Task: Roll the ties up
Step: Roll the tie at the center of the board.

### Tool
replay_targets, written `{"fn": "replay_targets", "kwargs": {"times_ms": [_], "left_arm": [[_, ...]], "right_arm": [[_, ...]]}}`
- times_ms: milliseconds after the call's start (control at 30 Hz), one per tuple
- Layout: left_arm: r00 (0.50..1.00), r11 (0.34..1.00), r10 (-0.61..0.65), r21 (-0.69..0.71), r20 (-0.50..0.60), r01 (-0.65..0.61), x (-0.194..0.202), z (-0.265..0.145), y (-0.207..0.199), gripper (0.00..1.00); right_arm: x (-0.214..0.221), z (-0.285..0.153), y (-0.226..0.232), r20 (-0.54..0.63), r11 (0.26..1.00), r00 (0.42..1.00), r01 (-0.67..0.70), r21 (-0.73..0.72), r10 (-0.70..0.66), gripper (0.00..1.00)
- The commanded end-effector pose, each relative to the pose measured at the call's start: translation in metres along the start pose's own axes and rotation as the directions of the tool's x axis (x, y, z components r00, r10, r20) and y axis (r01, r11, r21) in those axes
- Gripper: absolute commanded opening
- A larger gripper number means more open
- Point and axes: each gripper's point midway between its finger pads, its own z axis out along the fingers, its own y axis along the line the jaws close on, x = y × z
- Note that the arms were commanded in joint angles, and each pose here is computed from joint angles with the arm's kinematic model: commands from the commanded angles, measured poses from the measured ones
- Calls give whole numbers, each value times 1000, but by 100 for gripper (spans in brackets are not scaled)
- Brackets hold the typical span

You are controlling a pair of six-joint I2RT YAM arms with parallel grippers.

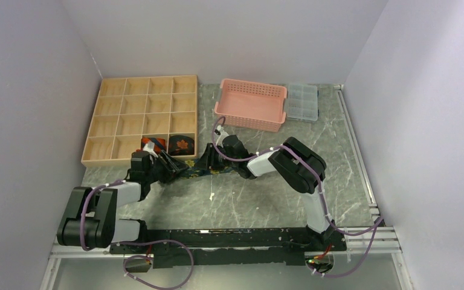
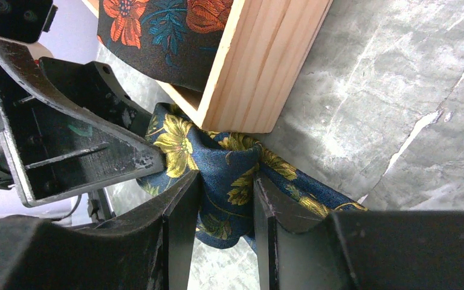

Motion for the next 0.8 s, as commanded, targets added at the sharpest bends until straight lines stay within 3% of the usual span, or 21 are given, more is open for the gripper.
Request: {"fn": "replay_targets", "kwargs": {"times_ms": [0, 100, 233, 333, 400, 500, 767], "left_arm": [[998, 998, 47, 47, -29, -45, 5, 3, -14, 51], [998, 997, 63, 48, -25, -62, 5, 2, -16, 35], [997, 996, 78, 43, -24, -77, 6, -2, -18, 21], [995, 995, 99, 17, -25, -98, 6, -5, -19, 5], [993, 992, 119, -28, -17, -119, 3, -9, -16, 3], [990, 981, 142, -132, -20, -144, 1, -16, -9, 3], [969, 883, 239, -404, -54, -241, -8, -33, 4, 3]], "right_arm": [[33, -1, -20, -88, 998, 996, 15, 64, -9, 40], [33, -2, -19, -85, 998, 996, 16, 62, -10, 40], [32, -3, -17, -83, 998, 996, 18, 61, -13, 40], [26, -9, -12, -67, 997, 998, 8, 70, -3, 49], [20, -15, -11, -50, 995, 999, 3, 102, 2, 64], [8, -28, -9, -13, 989, 1000, -5, 147, 7, 74], [-14, -71, 1, 70, 972, 997, -5, 236, -12, 82]]}}
